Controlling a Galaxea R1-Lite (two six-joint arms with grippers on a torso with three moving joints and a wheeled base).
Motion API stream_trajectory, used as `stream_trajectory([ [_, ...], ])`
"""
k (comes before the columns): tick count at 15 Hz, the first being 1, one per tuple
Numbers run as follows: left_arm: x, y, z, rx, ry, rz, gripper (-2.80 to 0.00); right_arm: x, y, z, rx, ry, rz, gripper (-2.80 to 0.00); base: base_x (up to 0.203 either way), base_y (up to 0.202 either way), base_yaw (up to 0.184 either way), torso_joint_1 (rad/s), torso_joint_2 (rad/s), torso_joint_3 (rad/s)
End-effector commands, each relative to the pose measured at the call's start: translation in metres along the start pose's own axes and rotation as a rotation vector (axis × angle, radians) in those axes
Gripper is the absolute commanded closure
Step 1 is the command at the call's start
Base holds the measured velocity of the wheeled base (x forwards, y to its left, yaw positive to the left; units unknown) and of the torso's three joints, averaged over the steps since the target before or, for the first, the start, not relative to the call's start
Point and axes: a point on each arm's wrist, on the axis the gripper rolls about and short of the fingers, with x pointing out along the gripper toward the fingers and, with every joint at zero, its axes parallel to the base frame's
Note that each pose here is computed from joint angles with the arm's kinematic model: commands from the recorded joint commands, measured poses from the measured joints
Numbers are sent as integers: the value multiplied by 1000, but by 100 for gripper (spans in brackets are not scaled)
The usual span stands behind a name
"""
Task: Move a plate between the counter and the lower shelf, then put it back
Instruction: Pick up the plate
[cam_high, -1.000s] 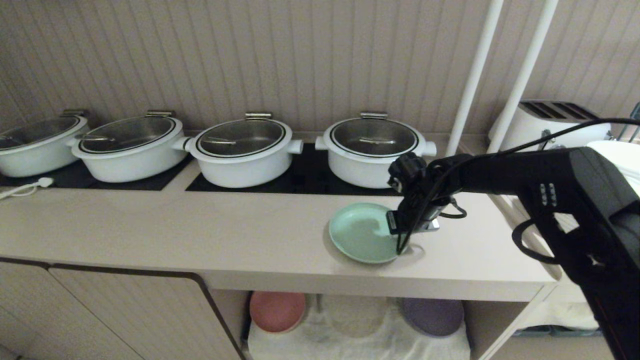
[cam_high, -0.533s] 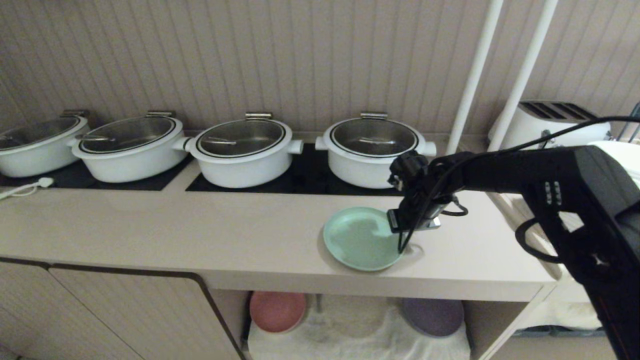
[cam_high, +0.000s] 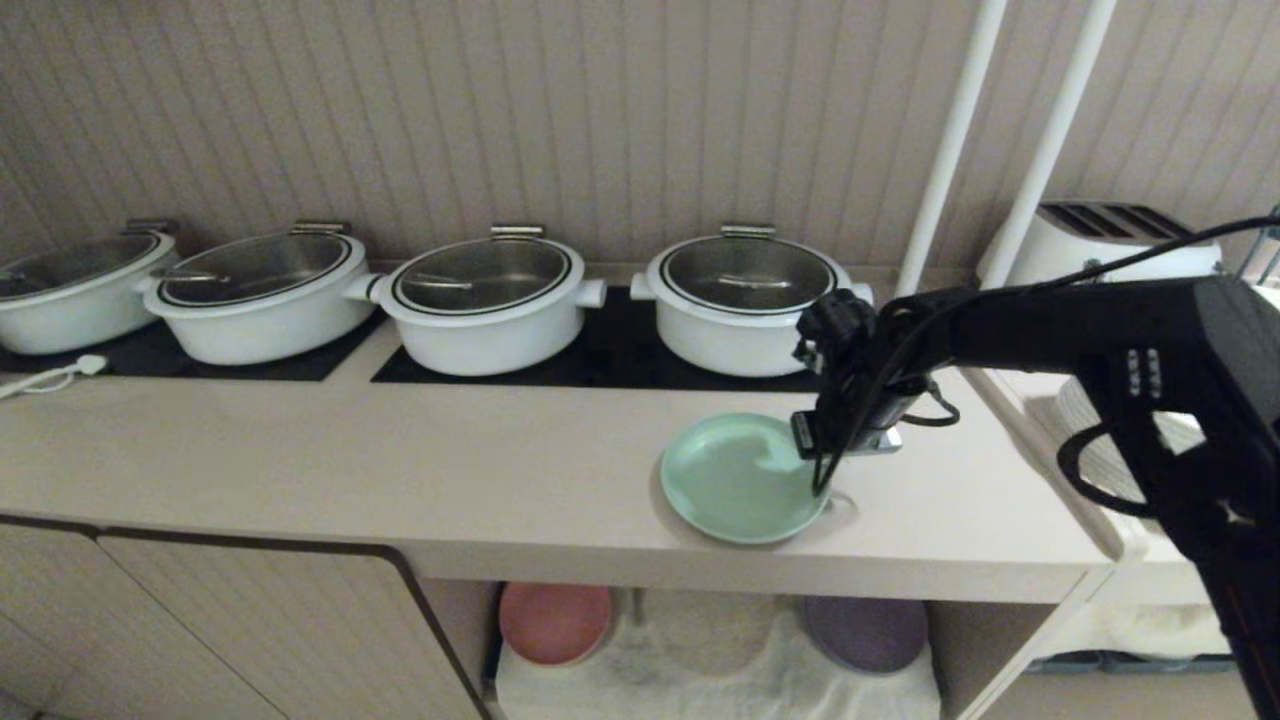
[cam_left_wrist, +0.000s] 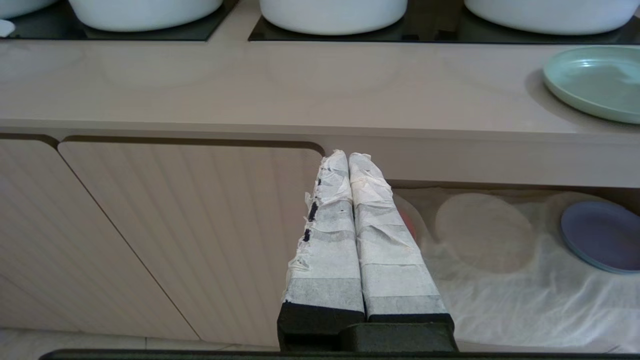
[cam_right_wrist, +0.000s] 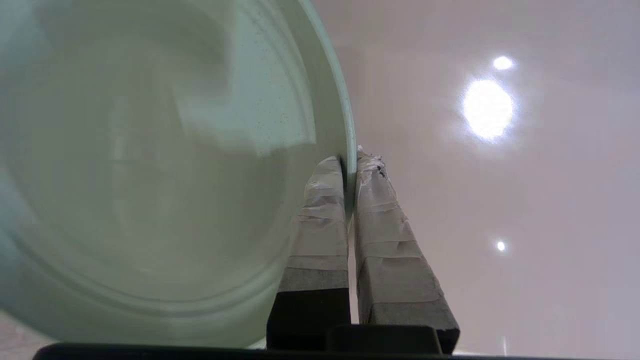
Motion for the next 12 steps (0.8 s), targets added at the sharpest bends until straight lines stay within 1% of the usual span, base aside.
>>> stream_trajectory([
  [1, 0, 0, 0, 0, 0, 0, 0, -14, -4, 1, 26, -4, -1, 0, 0, 0, 0, 0, 0, 0],
  [3, 0, 0, 0, 0, 0, 0, 0, -25, -6, 0, 114, 4, 1, 0, 0, 0, 0, 0, 0, 0],
  [4, 0, 0, 0, 0, 0, 0, 0, -31, -8, -2, 141, 11, 0, 0, 0, 0, 0, 0, 0, 0],
  [9, 0, 0, 0, 0, 0, 0, 0, -58, -25, -16, 201, 35, -21, 0, 0, 0, 0, 0, 0, 0],
  [10, 0, 0, 0, 0, 0, -1, 0, -64, -27, -18, 224, 30, -20, 0, 0, 0, 0, 0, 0, 0],
  [12, 0, 0, 0, -1, 0, 0, 0, -74, -28, -20, 307, 20, -18, 0, 0, 0, 0, 0, 0, 0],
])
